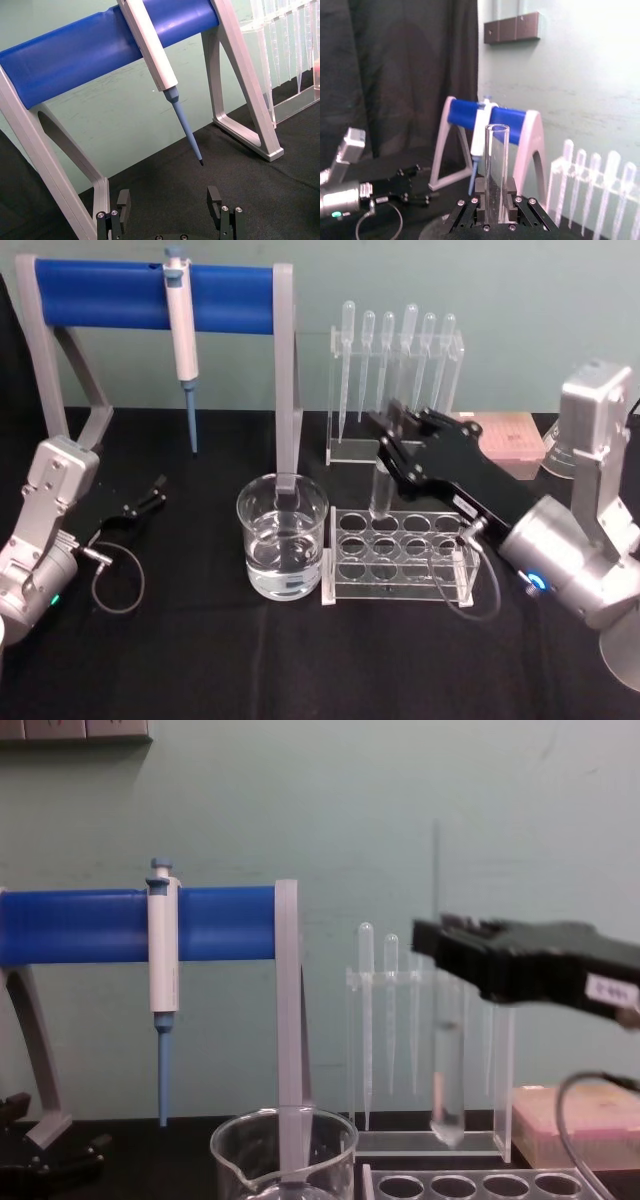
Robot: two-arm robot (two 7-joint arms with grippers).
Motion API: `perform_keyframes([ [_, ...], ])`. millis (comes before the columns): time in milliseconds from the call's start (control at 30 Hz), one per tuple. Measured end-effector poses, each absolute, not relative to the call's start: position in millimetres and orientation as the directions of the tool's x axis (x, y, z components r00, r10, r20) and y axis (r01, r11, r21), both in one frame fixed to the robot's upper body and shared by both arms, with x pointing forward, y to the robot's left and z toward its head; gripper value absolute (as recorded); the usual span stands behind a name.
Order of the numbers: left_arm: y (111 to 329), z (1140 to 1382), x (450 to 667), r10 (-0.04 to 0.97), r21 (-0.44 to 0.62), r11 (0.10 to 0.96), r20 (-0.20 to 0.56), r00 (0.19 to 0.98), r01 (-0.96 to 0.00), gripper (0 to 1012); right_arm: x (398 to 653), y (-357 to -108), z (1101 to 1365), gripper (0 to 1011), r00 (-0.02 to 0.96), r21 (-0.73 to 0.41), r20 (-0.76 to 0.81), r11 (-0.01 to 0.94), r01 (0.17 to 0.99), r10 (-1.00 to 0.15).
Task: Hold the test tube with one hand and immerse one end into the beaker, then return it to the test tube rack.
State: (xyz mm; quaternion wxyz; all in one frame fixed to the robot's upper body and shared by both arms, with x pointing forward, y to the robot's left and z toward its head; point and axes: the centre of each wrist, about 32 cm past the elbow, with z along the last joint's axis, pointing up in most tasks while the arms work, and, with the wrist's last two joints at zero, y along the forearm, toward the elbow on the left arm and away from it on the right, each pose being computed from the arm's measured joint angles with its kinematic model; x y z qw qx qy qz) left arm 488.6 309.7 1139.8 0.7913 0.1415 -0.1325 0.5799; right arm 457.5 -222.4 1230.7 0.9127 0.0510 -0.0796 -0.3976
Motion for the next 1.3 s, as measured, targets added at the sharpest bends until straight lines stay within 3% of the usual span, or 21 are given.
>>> perform_keyframes([
  [767,309.7,1139.8,488.6,0.880,0.070,0.287,0.374,0.292,-0.955,1000,457.4,-227.1,1178.0,233,0.618,0.135,0.122,0.630,0.765,-0.777],
  [1300,309.7,1139.8,488.6,0.880,0.070,0.287,0.374,0.292,-0.955,1000,459.0,-221.4,1166.2,233,0.627,0.133,0.098,0.635,0.761,-0.773],
])
